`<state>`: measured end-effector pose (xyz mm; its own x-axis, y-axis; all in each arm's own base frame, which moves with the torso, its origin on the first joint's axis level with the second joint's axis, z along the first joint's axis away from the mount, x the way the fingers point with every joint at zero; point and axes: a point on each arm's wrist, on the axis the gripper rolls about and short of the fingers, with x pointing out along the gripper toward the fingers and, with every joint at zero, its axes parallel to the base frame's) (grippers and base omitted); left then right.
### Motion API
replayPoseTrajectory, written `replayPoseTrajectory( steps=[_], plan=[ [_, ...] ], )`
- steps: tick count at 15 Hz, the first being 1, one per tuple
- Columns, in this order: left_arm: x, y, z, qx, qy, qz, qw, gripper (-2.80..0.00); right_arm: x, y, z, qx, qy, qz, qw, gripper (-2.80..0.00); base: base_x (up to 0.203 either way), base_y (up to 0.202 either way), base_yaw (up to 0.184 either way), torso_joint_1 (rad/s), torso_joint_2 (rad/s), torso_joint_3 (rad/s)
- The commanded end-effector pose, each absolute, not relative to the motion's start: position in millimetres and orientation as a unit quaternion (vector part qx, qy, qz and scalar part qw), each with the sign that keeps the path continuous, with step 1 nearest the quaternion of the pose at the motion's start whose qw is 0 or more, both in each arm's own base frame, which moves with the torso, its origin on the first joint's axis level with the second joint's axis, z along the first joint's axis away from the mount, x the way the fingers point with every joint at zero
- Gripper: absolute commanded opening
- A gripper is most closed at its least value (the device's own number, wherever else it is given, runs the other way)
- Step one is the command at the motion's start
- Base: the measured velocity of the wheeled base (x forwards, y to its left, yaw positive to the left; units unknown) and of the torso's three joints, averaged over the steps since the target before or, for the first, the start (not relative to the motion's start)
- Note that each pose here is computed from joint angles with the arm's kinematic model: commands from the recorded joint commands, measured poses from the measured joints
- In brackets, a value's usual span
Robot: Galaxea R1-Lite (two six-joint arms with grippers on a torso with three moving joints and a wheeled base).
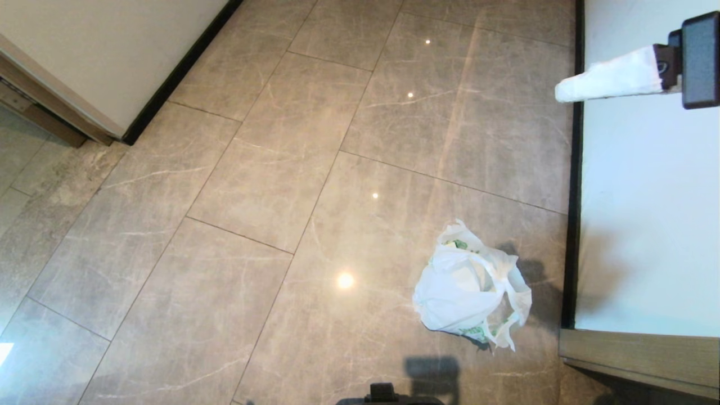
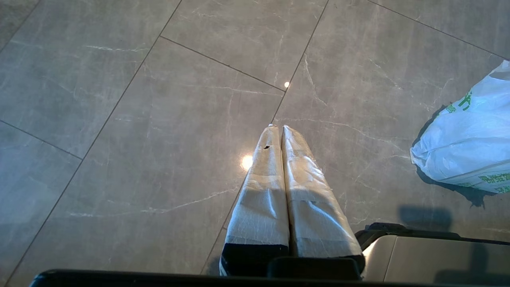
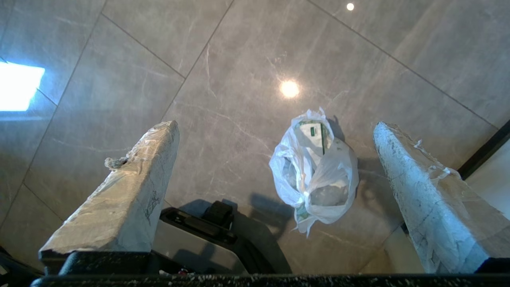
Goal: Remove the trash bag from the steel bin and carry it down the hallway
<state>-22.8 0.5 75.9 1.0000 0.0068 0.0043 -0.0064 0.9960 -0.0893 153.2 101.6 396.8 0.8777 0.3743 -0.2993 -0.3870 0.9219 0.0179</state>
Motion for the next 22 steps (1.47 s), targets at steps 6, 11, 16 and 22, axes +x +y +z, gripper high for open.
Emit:
replayPoseTrajectory(
  steps=[6, 11, 16, 22],
  plan=[
    [-23, 1, 76, -0.045, -0.002, 0.004, 0.999, -2.80, 120, 74, 386, 0.003, 0.112, 0.227, 0.967, 0.00, 0.000, 0.000, 0.000, 0.000, 0.00, 0.000],
    [-23, 1, 76, -0.045, -0.002, 0.004, 0.999, -2.80, 103, 41, 381, -0.027, 0.035, 0.347, 0.937, 0.00, 0.000, 0.000, 0.000, 0.000, 0.00, 0.000],
    [-23, 1, 76, -0.045, -0.002, 0.004, 0.999, -2.80, 84, 33, 345, -0.025, 0.065, 0.377, 0.924, 0.00, 0.000, 0.000, 0.000, 0.000, 0.00, 0.000],
    [-23, 1, 76, -0.045, -0.002, 0.004, 0.999, -2.80, 64, 26, 310, -0.019, 0.079, 0.367, 0.927, 0.00, 0.000, 0.000, 0.000, 0.000, 0.00, 0.000]
  ],
)
